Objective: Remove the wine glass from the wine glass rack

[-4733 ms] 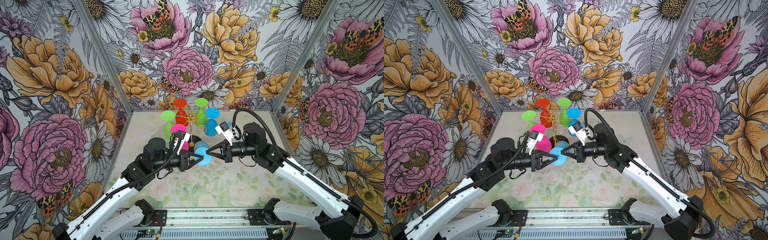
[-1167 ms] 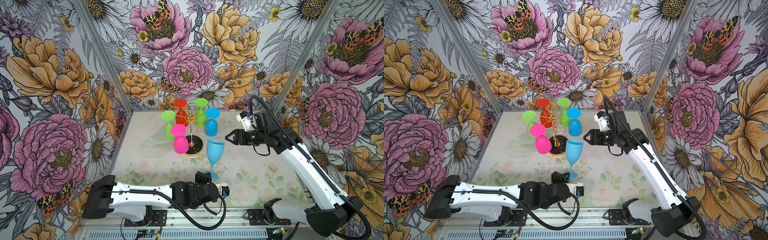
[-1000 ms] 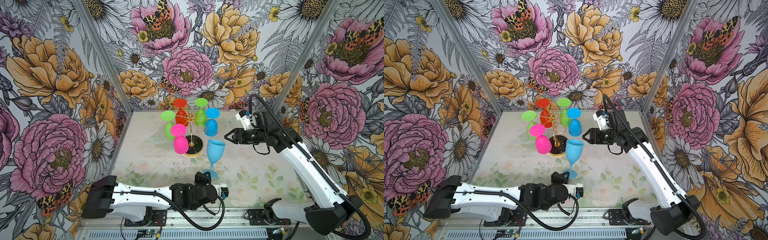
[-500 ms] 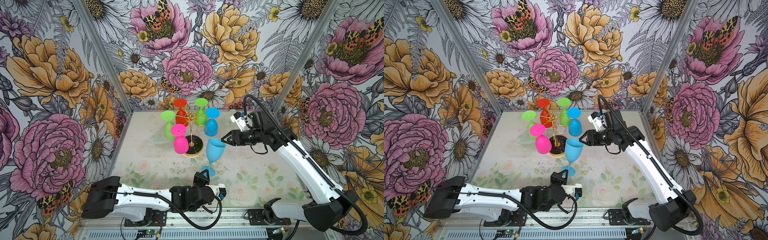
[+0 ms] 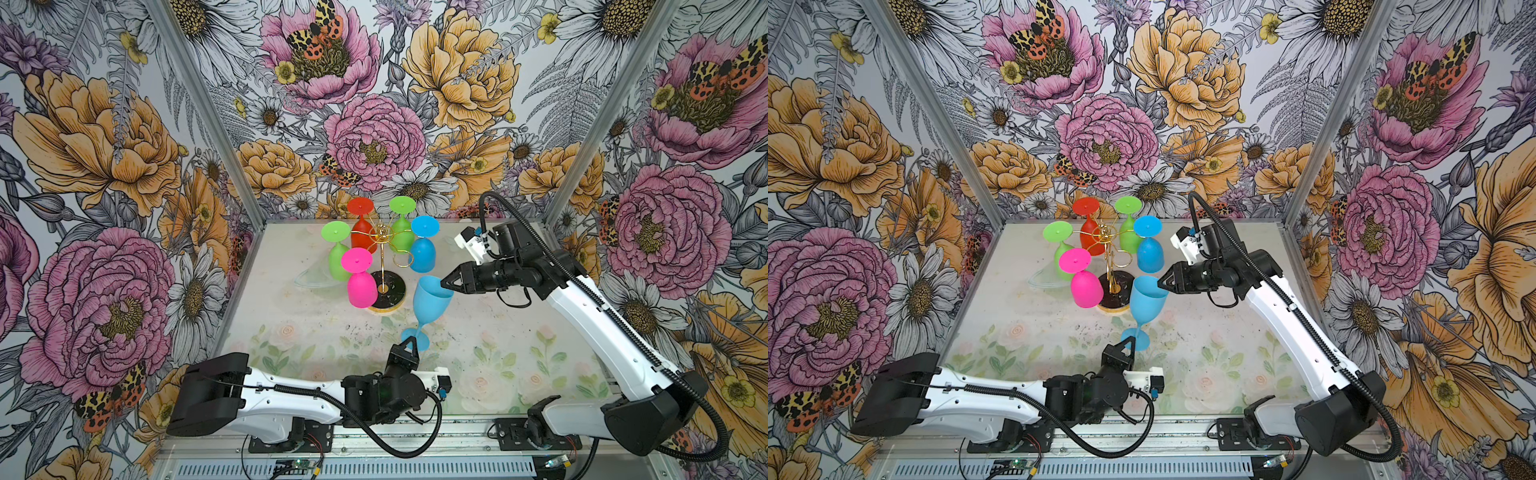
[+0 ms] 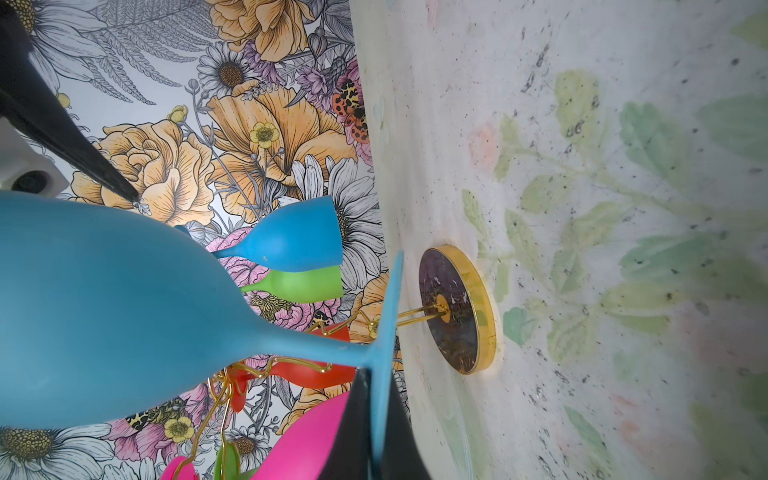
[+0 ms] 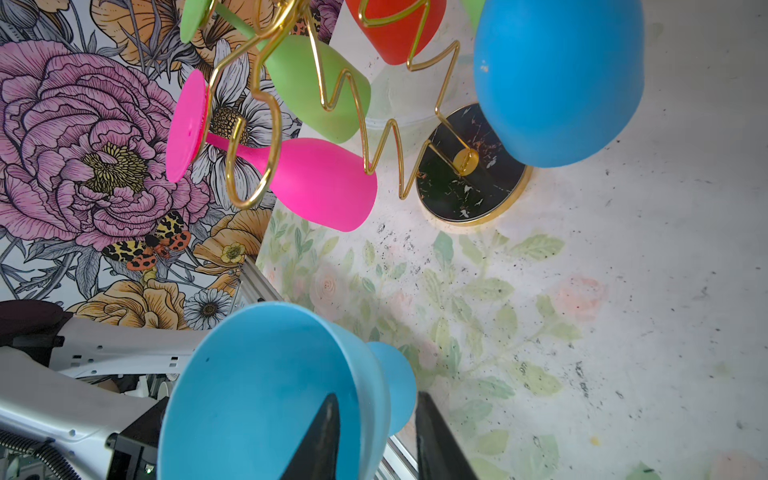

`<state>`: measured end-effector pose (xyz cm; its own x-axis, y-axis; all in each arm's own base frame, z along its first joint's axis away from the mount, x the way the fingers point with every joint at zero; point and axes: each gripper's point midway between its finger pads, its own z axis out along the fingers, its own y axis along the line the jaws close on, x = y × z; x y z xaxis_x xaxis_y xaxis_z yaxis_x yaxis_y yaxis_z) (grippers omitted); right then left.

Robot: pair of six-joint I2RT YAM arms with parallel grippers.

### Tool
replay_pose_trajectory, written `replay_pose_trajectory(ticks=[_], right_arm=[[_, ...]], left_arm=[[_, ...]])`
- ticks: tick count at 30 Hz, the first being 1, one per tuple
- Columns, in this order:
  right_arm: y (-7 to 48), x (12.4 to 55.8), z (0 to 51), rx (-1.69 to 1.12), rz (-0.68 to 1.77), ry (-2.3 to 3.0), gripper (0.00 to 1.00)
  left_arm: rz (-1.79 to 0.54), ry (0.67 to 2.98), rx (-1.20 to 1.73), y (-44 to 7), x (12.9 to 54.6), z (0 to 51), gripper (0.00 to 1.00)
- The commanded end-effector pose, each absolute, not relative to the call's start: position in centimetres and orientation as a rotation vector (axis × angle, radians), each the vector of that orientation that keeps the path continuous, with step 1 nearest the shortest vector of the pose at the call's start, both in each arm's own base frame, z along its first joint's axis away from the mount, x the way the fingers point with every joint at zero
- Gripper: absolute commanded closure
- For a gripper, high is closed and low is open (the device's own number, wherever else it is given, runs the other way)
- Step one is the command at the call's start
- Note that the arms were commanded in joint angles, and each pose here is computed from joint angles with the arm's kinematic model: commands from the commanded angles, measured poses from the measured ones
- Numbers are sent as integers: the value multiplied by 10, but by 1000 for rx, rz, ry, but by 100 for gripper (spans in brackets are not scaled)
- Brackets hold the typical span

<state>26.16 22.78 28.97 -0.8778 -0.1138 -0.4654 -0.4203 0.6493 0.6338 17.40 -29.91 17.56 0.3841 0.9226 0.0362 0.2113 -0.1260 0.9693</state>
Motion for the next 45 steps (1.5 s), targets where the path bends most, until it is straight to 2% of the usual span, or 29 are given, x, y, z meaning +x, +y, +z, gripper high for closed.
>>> replay_pose_trajectory(ticks=[1,19,22,26,35,42,45], right_arm=[[234,258,293,-476,1119,2471,73],[229,256,286,-507,1057,2489,99],[228,256,289,-508,1049,2478,100],[226,256,292,-507,1031,2469,100],[217,262,297,-486,970,2446,100],[210,270,303,-466,923,2427,100],[203,276,303,-445,862,2420,100]], left_arm=[[898,1029,1540,-297,178,182,100],[928,1033,1494,-295,186,188,100],[909,1031,1497,-297,184,186,99],[869,1026,1501,-301,180,184,89],[727,1019,1519,-306,161,175,59],[640,1074,1544,-303,154,169,45],[562,1111,1567,-305,147,165,36]])
